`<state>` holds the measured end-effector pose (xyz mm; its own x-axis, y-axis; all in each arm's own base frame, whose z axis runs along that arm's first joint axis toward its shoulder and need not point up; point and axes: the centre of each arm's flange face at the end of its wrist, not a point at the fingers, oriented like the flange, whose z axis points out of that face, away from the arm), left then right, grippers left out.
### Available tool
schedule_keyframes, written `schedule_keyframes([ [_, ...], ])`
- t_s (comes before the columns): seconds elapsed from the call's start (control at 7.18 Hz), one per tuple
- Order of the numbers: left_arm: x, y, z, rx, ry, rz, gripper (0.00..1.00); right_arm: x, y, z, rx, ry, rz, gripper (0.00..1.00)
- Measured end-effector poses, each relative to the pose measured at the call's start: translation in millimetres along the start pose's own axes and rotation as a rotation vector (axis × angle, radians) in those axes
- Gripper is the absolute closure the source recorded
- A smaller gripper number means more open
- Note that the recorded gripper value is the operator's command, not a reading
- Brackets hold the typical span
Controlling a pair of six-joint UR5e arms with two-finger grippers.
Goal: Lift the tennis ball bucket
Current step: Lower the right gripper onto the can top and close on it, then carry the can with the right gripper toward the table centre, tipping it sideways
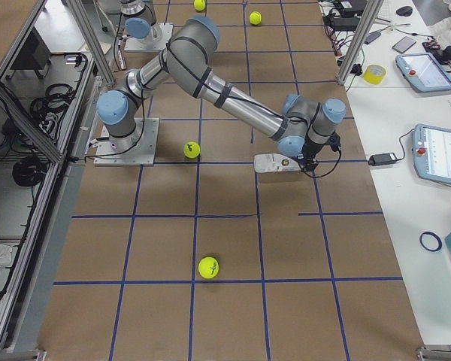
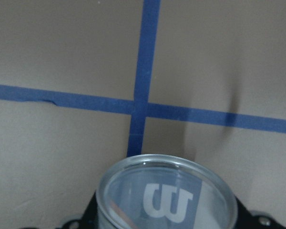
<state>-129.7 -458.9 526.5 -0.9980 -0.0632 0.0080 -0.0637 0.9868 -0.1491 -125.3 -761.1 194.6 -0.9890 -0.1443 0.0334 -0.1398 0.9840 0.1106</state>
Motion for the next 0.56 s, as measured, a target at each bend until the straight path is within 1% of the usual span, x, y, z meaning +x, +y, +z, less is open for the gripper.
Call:
schedule_keyframes([
  [0.14,0.0,0.1,-0.1,0.000,0.000,0.000,0.00,-4.0,1.0,-11.9,0.011,0.005,-0.005,0.78],
  [0.28,-0.1,0.1,-0.2,0.000,0.000,-0.001,0.00,-14.6,3.5,-29.8,0.023,0.002,-0.016,0.78],
  [0.42,-0.1,0.1,-0.2,0.000,0.000,-0.001,0.00,-34.3,7.4,-51.0,0.033,-0.009,-0.040,0.81],
  [0.56,-0.1,0.1,-0.2,0.000,0.000,0.000,0.00,-63.0,9.0,-71.2,0.050,-0.025,-0.100,0.81],
])
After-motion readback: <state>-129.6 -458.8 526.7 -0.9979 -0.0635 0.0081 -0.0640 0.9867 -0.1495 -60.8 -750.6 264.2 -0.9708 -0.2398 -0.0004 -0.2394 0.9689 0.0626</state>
